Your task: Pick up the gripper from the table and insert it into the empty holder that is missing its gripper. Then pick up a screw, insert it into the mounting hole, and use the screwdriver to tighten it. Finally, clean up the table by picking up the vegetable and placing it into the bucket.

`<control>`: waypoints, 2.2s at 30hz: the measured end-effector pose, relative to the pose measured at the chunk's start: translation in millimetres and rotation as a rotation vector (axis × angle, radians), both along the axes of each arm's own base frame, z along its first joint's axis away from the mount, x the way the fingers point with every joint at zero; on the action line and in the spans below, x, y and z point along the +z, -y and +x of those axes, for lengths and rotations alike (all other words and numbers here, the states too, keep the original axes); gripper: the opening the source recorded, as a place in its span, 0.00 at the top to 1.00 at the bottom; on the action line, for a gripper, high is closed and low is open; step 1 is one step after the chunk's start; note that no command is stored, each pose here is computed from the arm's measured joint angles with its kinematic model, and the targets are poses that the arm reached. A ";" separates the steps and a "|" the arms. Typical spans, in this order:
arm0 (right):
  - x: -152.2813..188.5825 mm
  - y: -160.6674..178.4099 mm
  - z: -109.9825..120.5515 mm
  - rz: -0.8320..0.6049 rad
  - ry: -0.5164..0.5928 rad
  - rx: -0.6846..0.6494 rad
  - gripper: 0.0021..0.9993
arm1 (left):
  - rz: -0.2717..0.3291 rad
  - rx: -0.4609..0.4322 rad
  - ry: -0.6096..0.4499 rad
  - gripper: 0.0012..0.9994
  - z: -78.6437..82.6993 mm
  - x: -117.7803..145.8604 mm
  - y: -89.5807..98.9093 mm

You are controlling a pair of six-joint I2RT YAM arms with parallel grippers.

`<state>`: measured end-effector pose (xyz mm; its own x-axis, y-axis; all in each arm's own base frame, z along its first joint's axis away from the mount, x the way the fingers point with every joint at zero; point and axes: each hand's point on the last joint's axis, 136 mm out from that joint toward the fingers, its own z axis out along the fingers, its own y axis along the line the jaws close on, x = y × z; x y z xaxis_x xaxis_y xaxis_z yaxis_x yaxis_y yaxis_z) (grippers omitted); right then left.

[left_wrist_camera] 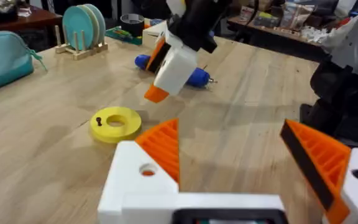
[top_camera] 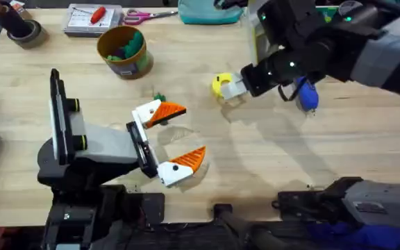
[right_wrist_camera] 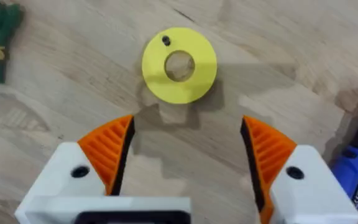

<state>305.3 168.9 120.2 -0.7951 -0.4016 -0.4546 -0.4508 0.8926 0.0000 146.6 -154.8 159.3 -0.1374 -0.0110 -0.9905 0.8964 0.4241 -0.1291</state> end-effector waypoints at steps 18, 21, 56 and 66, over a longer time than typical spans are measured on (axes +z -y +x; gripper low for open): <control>-29.5 -13.9 23.7 -0.027 -0.048 0.001 0.00 | 0.000 0.000 0.000 0.01 0.0 0.0 0.0; -35.6 -14.4 24.7 -0.033 -0.058 0.001 0.00 | 0.000 0.000 0.000 0.01 0.0 0.0 0.0; -52.3 -32.0 55.7 0.006 0.014 0.004 0.04 | 0.000 0.000 0.000 0.01 0.0 0.0 0.0; -51.5 -35.3 61.3 0.018 0.035 0.004 0.06 | 0.000 0.000 0.000 0.01 0.0 0.0 0.0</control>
<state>366.6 204.2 68.7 -0.7771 -0.3961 -0.4892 -0.4544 0.8908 0.0005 146.6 -154.8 159.2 -0.1378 -0.0110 -0.9904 0.8963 0.4241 -0.1294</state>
